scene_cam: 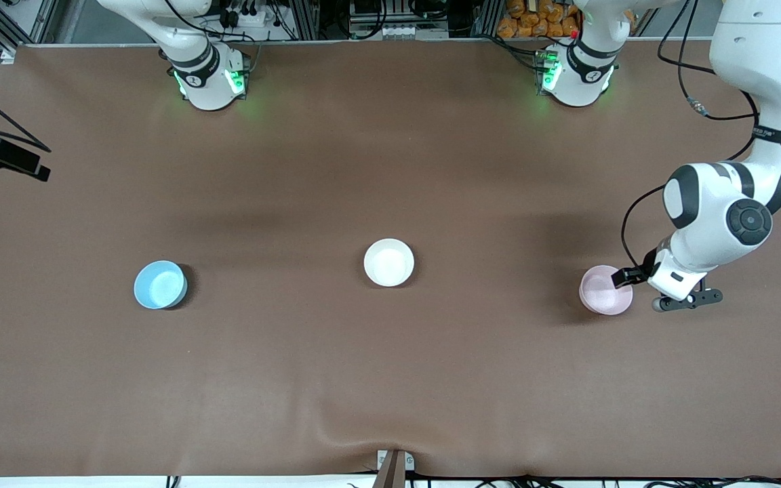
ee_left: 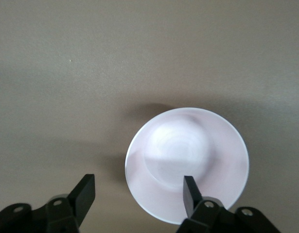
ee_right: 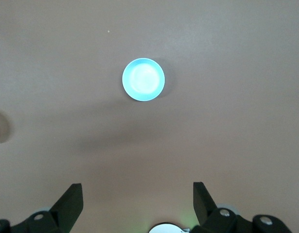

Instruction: Stack pink and blue bowls on white bowl

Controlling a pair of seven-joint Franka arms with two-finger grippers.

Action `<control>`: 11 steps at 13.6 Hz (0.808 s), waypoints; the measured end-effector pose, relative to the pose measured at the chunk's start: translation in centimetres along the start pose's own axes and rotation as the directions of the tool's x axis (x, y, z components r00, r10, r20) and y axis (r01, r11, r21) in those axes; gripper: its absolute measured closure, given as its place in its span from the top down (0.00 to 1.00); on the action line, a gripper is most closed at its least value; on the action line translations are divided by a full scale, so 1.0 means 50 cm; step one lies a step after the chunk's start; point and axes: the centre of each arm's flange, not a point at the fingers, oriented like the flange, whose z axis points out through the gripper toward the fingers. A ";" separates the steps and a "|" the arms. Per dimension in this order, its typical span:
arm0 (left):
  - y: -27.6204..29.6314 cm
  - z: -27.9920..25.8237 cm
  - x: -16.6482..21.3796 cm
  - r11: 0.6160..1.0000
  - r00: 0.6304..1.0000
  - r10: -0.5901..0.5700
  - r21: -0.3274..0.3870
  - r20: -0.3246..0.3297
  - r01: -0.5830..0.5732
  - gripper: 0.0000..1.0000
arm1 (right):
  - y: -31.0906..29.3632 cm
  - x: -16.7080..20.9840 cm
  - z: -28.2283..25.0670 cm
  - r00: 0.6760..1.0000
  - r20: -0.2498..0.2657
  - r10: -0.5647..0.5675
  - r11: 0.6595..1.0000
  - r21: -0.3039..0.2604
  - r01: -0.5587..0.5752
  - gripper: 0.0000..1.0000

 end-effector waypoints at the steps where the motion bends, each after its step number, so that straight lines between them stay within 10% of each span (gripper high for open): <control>1: -0.001 0.008 -0.001 1.000 1.000 -0.001 0.000 0.005 0.001 0.77 | 0.005 0.022 0.028 1.000 0.020 0.006 1.000 -0.001 -0.006 1.00; 11: -0.023 0.058 -0.003 1.000 0.999 -0.018 0.003 0.028 0.018 0.50 | 0.040 0.163 0.281 0.977 0.209 0.044 0.999 -0.016 -0.042 1.00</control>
